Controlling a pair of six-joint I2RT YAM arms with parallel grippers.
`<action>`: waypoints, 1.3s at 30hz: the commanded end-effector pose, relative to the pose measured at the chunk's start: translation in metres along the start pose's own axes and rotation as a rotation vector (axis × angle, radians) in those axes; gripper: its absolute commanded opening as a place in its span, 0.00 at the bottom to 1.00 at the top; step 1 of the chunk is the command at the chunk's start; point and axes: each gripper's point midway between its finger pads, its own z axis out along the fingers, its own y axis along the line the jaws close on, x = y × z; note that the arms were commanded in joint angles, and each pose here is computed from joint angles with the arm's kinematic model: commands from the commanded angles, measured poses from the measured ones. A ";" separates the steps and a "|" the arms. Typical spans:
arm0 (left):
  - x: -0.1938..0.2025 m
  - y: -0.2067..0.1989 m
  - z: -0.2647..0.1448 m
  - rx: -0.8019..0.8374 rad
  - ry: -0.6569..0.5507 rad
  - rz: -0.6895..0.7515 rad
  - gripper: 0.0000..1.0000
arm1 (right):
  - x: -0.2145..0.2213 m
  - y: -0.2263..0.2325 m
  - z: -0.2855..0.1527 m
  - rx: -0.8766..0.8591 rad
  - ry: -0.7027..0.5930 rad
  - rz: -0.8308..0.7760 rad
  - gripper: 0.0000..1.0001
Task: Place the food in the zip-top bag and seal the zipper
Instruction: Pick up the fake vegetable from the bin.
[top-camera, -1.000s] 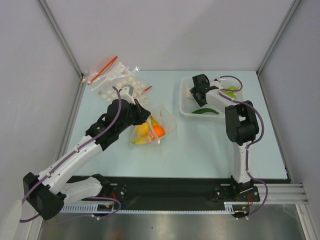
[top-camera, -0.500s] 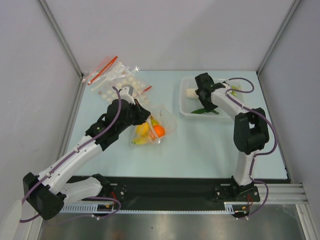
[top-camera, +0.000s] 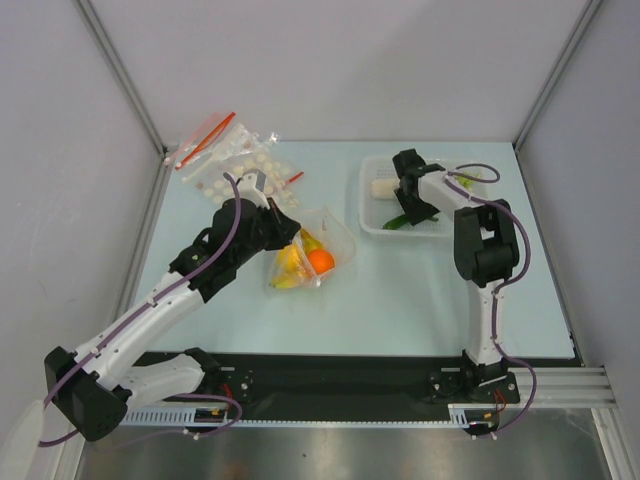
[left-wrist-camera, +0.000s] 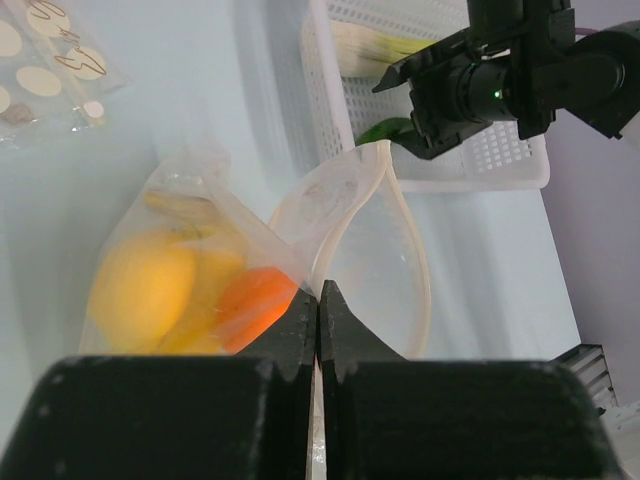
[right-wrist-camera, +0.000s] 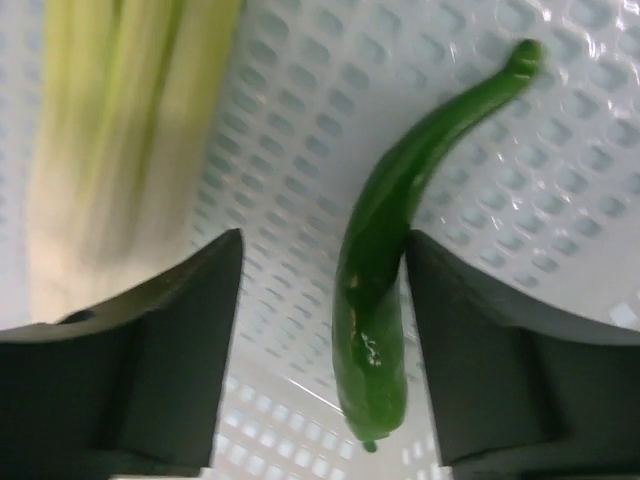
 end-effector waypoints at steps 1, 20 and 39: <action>-0.025 -0.013 -0.009 0.043 -0.086 -0.025 0.00 | -0.022 0.000 0.010 0.033 -0.031 0.038 0.66; -0.017 -0.020 -0.002 0.080 -0.046 -0.022 0.00 | -0.130 0.029 -0.199 -0.555 -0.377 0.019 0.00; 0.003 -0.059 0.002 0.234 0.068 0.048 0.00 | 0.015 -0.036 -0.383 -1.692 -0.068 -0.689 0.00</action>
